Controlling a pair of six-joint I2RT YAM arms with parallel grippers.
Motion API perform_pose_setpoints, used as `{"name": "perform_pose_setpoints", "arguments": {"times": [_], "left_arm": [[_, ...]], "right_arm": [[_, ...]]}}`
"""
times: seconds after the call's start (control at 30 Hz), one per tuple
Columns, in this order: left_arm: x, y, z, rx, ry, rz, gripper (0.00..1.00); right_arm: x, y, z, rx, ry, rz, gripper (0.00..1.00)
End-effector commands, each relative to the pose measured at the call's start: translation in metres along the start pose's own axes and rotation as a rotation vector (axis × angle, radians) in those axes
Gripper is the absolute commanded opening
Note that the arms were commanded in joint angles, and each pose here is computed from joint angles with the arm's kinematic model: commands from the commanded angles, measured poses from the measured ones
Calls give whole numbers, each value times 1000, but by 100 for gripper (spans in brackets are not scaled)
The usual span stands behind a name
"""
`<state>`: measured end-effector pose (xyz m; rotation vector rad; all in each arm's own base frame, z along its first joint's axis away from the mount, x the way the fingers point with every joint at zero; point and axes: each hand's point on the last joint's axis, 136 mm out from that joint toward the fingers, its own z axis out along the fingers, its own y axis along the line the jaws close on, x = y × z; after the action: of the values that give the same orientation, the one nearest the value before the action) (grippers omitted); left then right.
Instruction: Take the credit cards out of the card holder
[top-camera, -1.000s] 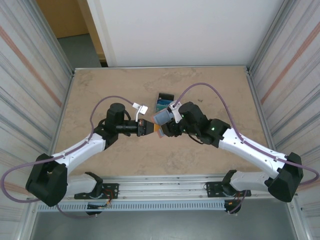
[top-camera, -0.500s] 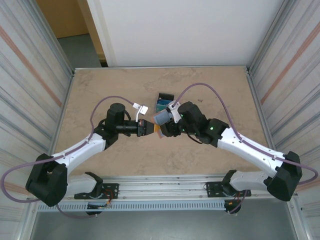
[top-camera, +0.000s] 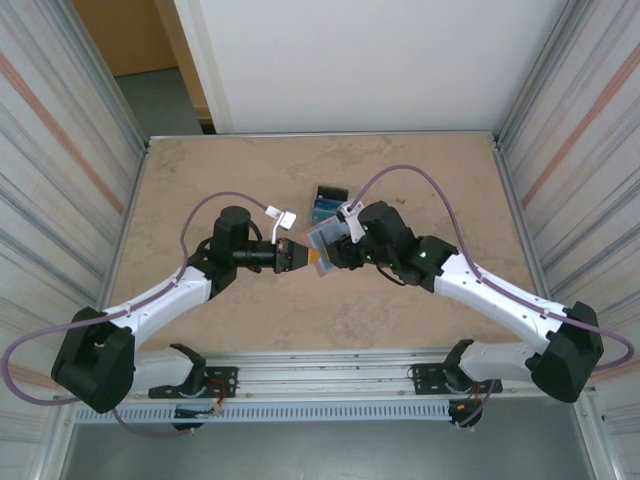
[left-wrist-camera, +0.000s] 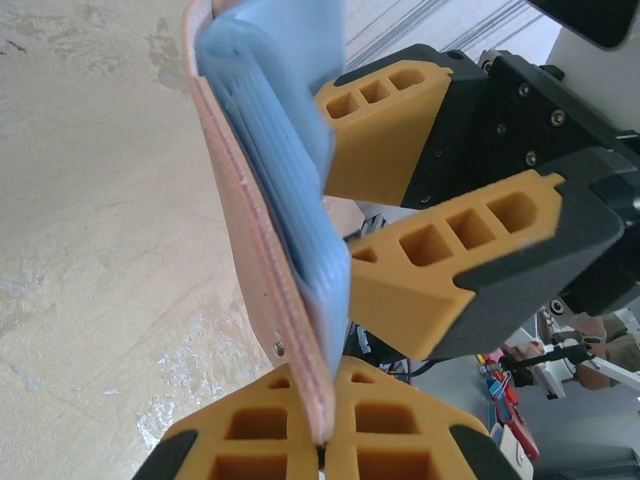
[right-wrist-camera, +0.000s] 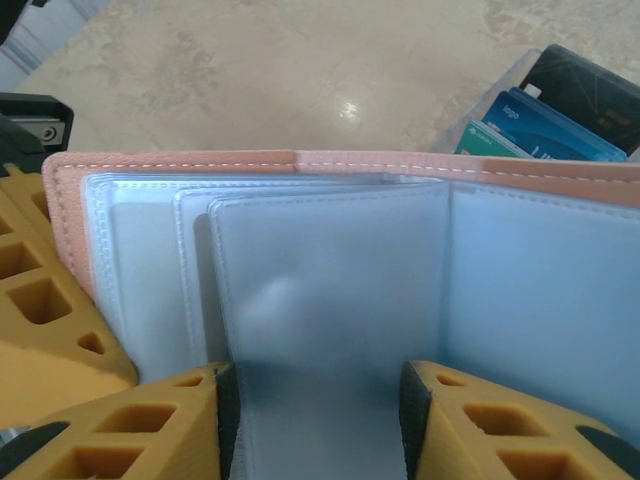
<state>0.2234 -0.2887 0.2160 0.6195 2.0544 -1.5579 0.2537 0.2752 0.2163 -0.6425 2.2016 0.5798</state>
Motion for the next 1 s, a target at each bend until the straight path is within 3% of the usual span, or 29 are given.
{"name": "perform_pose_setpoints", "arguments": {"times": [0.0,0.3,0.97], "left_arm": [[-16,-31,-6,73,-37,103,0],[-16,-29,-5,70,-35,98,0],[-16,-28,-6,61,-34,92,0]], "right_arm": [[1,-12,-3,41,-19,30,44],[-6,-16,-11,57,-55,36,41],[-11,-45,-23,222,-109,58,45]]}}
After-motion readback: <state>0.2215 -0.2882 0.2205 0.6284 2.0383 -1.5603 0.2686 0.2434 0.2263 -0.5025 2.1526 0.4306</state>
